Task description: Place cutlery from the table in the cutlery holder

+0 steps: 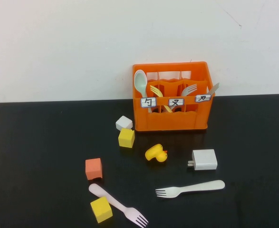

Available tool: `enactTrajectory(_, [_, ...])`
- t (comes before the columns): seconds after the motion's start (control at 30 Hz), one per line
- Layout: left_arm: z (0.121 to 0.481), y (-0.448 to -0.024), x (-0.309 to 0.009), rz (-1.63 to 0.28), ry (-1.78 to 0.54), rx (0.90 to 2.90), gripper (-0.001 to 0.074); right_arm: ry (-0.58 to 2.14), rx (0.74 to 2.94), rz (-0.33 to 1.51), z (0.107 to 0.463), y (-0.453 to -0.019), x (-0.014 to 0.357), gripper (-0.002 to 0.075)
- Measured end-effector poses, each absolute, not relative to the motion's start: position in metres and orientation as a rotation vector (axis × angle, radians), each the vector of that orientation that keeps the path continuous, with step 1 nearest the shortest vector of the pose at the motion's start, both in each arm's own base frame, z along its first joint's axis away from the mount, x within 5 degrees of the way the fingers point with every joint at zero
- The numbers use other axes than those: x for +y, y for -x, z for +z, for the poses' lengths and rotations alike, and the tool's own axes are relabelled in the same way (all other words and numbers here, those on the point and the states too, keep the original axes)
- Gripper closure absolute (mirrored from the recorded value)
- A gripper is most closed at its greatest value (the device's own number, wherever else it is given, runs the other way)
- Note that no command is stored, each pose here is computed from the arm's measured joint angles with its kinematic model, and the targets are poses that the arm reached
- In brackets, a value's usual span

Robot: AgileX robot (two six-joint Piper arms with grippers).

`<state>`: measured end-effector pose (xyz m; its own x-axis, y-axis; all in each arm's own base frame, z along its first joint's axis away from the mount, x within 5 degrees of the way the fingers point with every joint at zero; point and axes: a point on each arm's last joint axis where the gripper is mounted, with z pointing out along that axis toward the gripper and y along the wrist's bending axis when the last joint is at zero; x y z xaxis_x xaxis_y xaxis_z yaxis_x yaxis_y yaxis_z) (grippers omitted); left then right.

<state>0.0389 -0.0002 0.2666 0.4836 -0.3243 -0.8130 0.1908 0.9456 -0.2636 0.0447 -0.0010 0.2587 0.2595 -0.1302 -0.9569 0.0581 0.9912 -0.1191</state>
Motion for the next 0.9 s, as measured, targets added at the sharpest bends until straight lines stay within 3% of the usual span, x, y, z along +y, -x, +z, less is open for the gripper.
enactTrajectory(0.23, [0.296, -0.039, -0.004, -0.381, 0.212, 1.409, 0.0736, 0.085, 1.560, -0.176, 0.282, -0.042, -0.004, 0.0728])
enactTrajectory(0.4, [0.276, -0.062, -0.010, -0.399, 0.252, 1.763, 0.0736, 0.200, 1.801, -0.218, 0.279, -0.062, -0.003, 0.0728])
enactTrajectory(0.63, [0.268, -0.095, -0.029, -0.471, 0.082, 2.114, 0.0736, 0.495, 2.091, -0.101, 0.252, -0.093, 0.011, 0.0728])
enactTrajectory(0.9, [0.285, -0.142, -0.054, -0.643, -0.191, 2.417, 0.0736, 0.687, 2.110, 0.053, 0.245, -0.097, 0.025, 0.0728])
